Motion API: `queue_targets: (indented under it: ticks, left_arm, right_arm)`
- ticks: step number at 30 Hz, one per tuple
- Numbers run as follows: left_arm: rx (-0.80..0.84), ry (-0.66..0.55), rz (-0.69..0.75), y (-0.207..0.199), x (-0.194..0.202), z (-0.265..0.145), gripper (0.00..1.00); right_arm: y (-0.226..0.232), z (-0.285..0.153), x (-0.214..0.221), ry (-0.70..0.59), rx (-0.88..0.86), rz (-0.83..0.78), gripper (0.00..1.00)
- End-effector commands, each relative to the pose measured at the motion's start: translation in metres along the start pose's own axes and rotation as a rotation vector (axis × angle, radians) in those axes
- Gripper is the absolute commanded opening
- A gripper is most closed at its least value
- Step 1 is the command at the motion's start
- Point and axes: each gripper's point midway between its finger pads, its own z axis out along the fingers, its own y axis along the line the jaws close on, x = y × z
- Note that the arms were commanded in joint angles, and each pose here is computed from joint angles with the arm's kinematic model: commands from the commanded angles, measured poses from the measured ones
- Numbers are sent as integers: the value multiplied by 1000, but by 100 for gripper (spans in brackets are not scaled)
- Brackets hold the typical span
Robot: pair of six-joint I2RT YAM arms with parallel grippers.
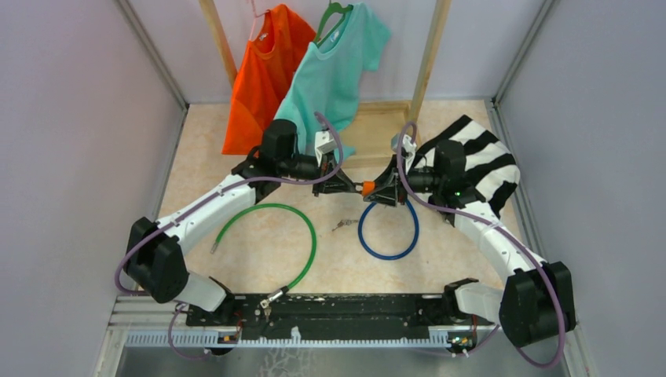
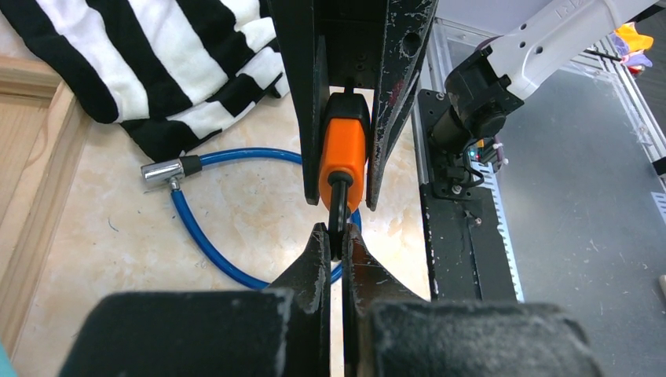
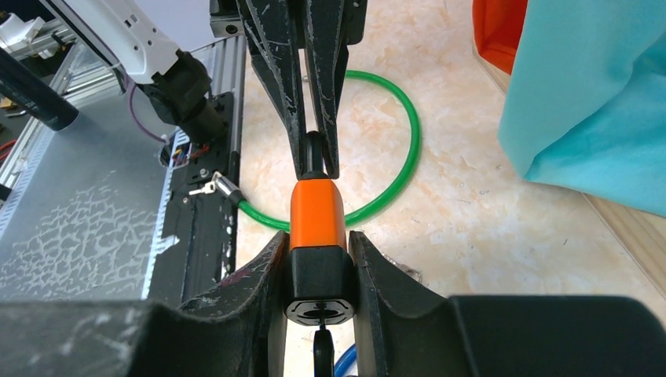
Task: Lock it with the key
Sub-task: Lock the lock.
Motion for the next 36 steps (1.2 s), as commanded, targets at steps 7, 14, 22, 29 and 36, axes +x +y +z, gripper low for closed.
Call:
queue_targets:
  ticks: [7, 14, 22, 29, 36]
  left_arm:
    - [177, -35, 73, -45, -10, 20, 0]
    - [177, -50, 69, -46, -15, 21, 0]
    - [184, -48, 69, -46, -14, 24, 0]
    - [184, -43, 56, -47, -8, 25, 0]
    - [191, -38, 17, -47, 4, 32, 0]
  right_arm:
    - [11, 14, -38, -45, -25, -193, 0]
    - [11, 14, -38, -47, -23, -196, 0]
    - [12, 16, -37, -46, -31, -193, 0]
    - [14, 16, -41, -52, -33, -193, 0]
    - [14, 18, -51, -74, -40, -176, 0]
